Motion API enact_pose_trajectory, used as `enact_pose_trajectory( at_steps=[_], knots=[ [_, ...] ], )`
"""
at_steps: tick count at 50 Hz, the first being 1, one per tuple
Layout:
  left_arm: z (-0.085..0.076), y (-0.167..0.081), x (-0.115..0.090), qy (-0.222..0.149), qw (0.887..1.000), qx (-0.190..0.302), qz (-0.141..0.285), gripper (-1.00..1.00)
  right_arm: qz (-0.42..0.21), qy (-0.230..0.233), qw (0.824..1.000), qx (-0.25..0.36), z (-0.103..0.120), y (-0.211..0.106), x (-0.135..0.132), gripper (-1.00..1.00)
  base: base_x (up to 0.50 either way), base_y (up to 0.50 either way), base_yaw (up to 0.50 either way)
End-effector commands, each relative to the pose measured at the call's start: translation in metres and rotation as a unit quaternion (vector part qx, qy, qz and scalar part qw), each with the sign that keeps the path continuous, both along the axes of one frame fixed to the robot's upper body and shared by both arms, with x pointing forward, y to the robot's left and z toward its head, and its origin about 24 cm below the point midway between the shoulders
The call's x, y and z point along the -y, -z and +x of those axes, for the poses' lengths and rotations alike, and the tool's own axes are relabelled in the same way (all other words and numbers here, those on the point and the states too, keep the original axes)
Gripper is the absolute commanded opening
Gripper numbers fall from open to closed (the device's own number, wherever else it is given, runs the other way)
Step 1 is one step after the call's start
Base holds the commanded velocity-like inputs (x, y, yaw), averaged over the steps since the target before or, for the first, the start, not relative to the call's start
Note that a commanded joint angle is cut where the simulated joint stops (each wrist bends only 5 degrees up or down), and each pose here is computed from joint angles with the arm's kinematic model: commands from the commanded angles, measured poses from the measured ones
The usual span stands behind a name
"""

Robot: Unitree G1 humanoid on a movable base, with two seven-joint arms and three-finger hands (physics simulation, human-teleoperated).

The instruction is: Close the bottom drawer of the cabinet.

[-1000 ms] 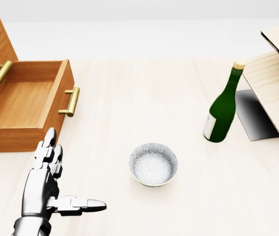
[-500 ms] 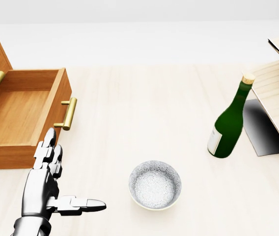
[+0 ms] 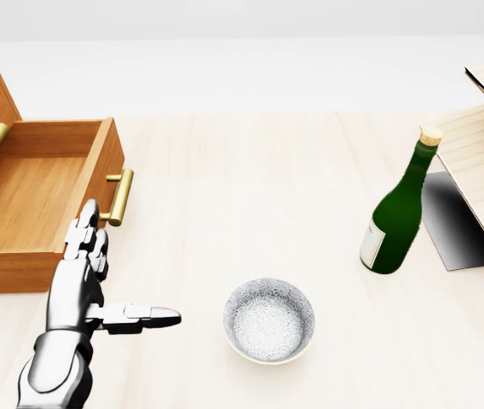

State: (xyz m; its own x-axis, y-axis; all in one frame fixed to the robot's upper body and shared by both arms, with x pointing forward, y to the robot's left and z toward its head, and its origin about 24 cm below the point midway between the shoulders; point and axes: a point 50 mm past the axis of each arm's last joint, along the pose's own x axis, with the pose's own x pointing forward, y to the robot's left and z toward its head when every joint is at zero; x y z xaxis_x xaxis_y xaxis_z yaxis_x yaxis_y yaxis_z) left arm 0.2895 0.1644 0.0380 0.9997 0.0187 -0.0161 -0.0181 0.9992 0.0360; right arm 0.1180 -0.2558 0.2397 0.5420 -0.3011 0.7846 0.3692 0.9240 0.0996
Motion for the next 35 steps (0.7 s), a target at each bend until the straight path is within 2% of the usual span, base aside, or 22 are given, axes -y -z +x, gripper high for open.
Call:
enact_pose_trajectory(
  at_steps=[1,6,11,13,14,19,21,22,27,35],
  knots=[
    [0.031,0.006,-0.009,-0.018,0.999,-0.029,0.004,1.0,-0.003,-0.001,1.0,-0.004,0.002,0.001,-0.001,1.0,0.0,0.0,0.0],
    [0.035,0.015,-0.014,-0.026,0.998,-0.059,-0.002,1.0,-0.002,-0.002,1.0,-0.007,0.003,0.002,-0.001,1.0,0.0,0.0,0.0],
    [0.044,0.026,-0.015,-0.033,0.994,-0.101,0.004,1.0,-0.003,-0.002,1.0,-0.006,0.002,0.002,-0.001,1.0,0.0,0.0,0.0],
    [0.044,0.029,-0.015,-0.039,0.993,-0.109,0.024,1.0,-0.003,-0.002,1.0,-0.005,0.002,0.001,-0.001,1.0,0.0,0.0,0.0],
    [0.044,0.029,-0.014,-0.036,0.993,-0.111,0.018,1.0,-0.003,-0.003,1.0,-0.005,0.002,0.001,-0.001,1.0,0.0,0.0,0.0],
    [0.05,0.04,-0.018,-0.038,0.986,-0.162,0.007,1.0,-0.002,-0.003,1.0,-0.004,0.001,0.001,-0.002,1.0,0.0,0.0,0.0],
    [0.049,0.045,-0.023,-0.053,0.982,-0.179,0.022,1.0,-0.003,-0.004,1.0,-0.005,0.002,0.002,-0.002,1.0,0.0,0.0,0.0],
    [0.048,0.048,-0.023,-0.05,0.981,-0.188,0.017,1.0,-0.002,-0.005,1.0,-0.008,0.003,0.002,-0.002,1.0,0.0,0.0,0.0],
    [0.049,0.05,-0.027,-0.059,0.977,-0.205,0.014,1.0,-0.001,-0.004,1.0,-0.014,0.004,0.005,-0.002,1.0,0.0,0.0,0.0],
    [0.048,0.049,-0.035,-0.069,0.977,-0.203,0.001,1.0,-0.001,-0.005,1.0,-0.021,0.006,0.007,-0.002,1.0,0.0,0.0,0.0]
  ],
)
